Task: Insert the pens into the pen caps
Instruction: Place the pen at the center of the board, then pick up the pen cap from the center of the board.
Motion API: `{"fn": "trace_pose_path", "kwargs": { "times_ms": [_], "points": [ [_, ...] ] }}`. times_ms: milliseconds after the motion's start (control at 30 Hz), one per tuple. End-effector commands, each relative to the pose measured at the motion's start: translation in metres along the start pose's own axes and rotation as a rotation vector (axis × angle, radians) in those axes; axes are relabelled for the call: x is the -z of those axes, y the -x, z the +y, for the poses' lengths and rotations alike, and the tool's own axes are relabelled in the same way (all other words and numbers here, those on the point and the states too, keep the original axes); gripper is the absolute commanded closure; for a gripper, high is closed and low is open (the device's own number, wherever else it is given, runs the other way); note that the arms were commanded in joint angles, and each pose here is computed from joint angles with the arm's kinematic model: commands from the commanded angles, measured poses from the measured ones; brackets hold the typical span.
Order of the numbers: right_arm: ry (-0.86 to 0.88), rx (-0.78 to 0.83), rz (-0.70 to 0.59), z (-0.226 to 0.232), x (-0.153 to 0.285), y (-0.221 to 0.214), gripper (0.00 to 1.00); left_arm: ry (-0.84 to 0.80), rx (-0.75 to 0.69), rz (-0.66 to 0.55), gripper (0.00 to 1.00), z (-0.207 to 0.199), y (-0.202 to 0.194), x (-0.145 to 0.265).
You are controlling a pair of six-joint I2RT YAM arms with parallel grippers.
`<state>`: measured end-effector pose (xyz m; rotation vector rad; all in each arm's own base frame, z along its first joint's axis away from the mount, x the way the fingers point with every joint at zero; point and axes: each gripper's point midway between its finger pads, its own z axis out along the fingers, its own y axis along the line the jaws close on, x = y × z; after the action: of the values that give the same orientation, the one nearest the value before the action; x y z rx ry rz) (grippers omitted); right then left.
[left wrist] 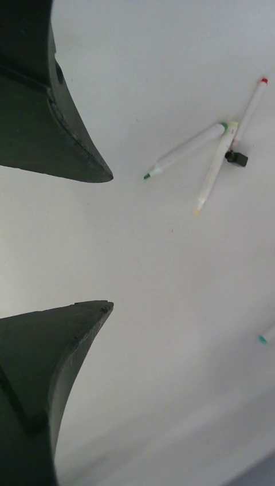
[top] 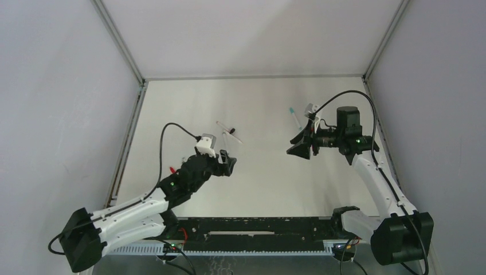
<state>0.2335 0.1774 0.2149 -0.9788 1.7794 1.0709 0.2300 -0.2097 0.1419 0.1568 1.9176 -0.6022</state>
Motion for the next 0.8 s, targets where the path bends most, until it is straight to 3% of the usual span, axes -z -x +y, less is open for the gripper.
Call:
{"fn": "trace_pose_path", "kwargs": {
  "times_ms": [0,300,533,633,767],
  "points": [
    [-0.006,0.149,-0.048,0.002,-0.001,0.025,0.42,0.029,-0.078,-0.091,0.21,-0.006,0.045,-0.016],
    [-0.074,0.174,0.036,-0.012,-0.015,0.010,0.42,0.088,-0.158,-0.004,0.09,0.011,0.067,-0.051],
    [-0.104,0.177,0.101,-0.023,-0.022,-0.003,0.43,0.167,-0.156,0.139,0.08,0.031,0.065,-0.083],
    [-0.107,0.179,0.113,-0.024,-0.024,-0.005,0.43,0.195,-0.173,0.172,0.10,0.036,0.062,-0.098],
    [-0.108,0.174,0.127,-0.027,-0.026,-0.010,0.44,0.248,-0.223,0.256,0.29,0.050,0.054,-0.125]
  ]
}}
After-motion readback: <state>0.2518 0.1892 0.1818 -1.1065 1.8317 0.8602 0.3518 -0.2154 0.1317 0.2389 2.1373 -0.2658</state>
